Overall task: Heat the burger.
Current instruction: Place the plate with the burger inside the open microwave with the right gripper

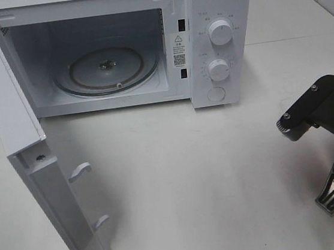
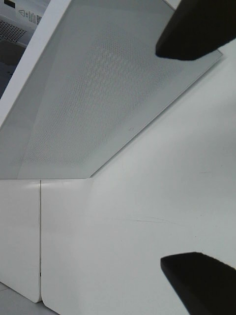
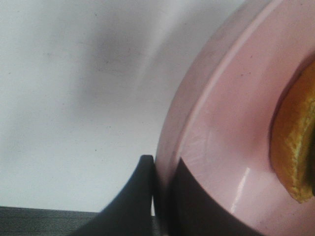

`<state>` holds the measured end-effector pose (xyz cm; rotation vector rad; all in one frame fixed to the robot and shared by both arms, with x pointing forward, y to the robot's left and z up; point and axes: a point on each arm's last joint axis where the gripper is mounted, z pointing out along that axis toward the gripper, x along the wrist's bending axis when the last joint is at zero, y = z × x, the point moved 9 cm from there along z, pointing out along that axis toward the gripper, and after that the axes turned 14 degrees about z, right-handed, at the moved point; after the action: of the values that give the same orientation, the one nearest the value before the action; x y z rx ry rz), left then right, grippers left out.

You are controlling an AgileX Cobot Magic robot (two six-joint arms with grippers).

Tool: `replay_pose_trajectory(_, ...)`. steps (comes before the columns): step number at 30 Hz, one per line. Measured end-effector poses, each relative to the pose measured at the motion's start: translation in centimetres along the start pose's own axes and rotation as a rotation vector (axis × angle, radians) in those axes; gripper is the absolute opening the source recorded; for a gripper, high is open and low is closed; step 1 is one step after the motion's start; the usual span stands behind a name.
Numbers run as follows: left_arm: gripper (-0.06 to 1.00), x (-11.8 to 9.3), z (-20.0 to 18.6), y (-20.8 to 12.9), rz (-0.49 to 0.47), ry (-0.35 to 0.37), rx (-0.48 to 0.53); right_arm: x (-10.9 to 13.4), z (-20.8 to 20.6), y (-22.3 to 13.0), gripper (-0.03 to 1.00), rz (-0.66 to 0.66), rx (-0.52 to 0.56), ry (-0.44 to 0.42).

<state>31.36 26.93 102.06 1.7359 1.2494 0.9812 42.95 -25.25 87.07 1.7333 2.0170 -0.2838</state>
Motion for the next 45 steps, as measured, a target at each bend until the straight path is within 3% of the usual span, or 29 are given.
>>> replay_pose_trajectory(13,0.98,0.0,0.0,0.0,0.0,0.0,0.0,2.7,-1.5,-0.4,0.03,-0.141,-0.075,0.022)
replay_pose_trajectory(27,0.98,0.0,0.0,0.0,0.0,0.0,0.0,6.4,-3.8,-1.9,0.03,-0.394,-0.187,0.049)
replay_pose_trajectory(45,0.98,0.0,0.0,0.0,0.0,0.0,0.0,8.8,-6.0,-3.1,0.03,-0.691,-0.339,0.006)
